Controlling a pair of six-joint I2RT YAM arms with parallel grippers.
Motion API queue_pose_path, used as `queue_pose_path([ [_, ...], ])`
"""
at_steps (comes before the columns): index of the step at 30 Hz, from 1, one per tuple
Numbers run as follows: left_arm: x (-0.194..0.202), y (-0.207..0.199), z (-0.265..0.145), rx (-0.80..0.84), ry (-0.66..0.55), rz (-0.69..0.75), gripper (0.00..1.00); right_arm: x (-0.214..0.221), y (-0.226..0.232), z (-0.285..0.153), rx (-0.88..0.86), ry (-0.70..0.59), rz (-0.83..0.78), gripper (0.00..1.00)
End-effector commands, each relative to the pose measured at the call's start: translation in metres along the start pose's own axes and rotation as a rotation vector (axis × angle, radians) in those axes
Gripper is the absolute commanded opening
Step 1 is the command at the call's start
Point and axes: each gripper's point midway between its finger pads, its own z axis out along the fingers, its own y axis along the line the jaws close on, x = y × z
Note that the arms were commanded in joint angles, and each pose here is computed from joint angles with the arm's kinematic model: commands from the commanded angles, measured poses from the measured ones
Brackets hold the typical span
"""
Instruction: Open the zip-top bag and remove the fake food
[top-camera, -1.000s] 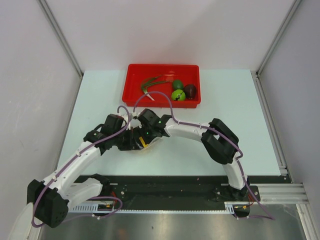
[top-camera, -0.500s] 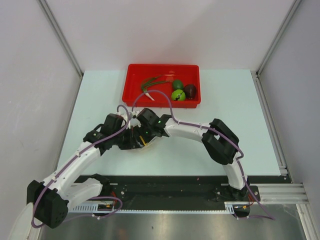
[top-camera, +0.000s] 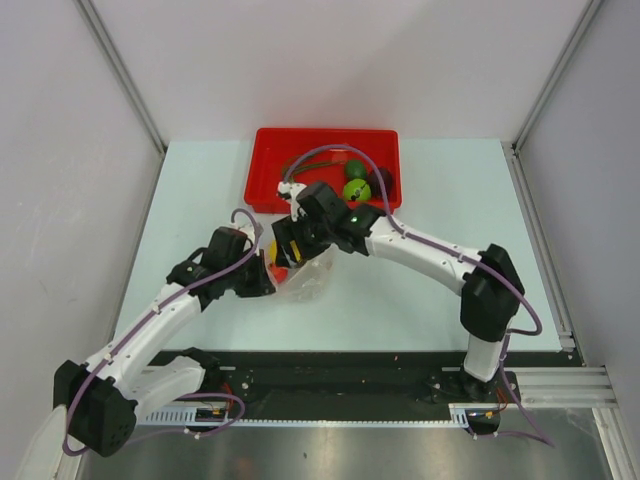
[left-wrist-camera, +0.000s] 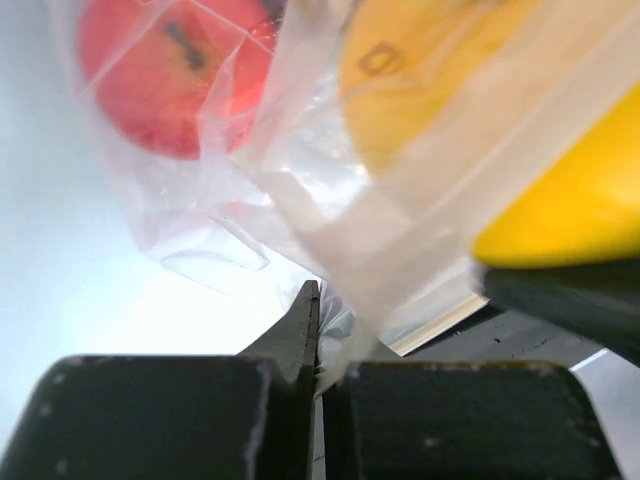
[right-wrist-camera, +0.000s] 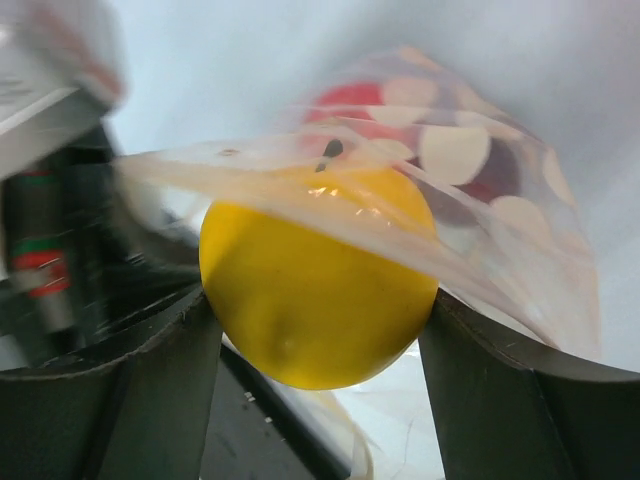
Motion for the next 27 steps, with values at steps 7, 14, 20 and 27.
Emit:
queue_pose_path([
  [7, -0.025, -0.010, -0.006, 0.014, -0.044, 0.117, 0.00, -0.124, 0.044, -0.102, -0.458, -0.329, 0.177, 0.51],
  [14, -0.038, -0.016, -0.014, 0.019, -0.068, 0.151, 0.00, -0.194, 0.015, -0.115, -0.673, -0.457, 0.429, 0.50],
  [20, -0.026, -0.013, -0.017, 0.029, -0.062, 0.142, 0.00, -0.213, -0.084, -0.052, -0.325, -0.481, 0.472, 0.52],
  [27, -0.033, -0.022, -0.031, 0.060, -0.095, 0.185, 0.00, -0.200, -0.175, 0.026, -0.085, -0.407, 0.489, 0.53],
])
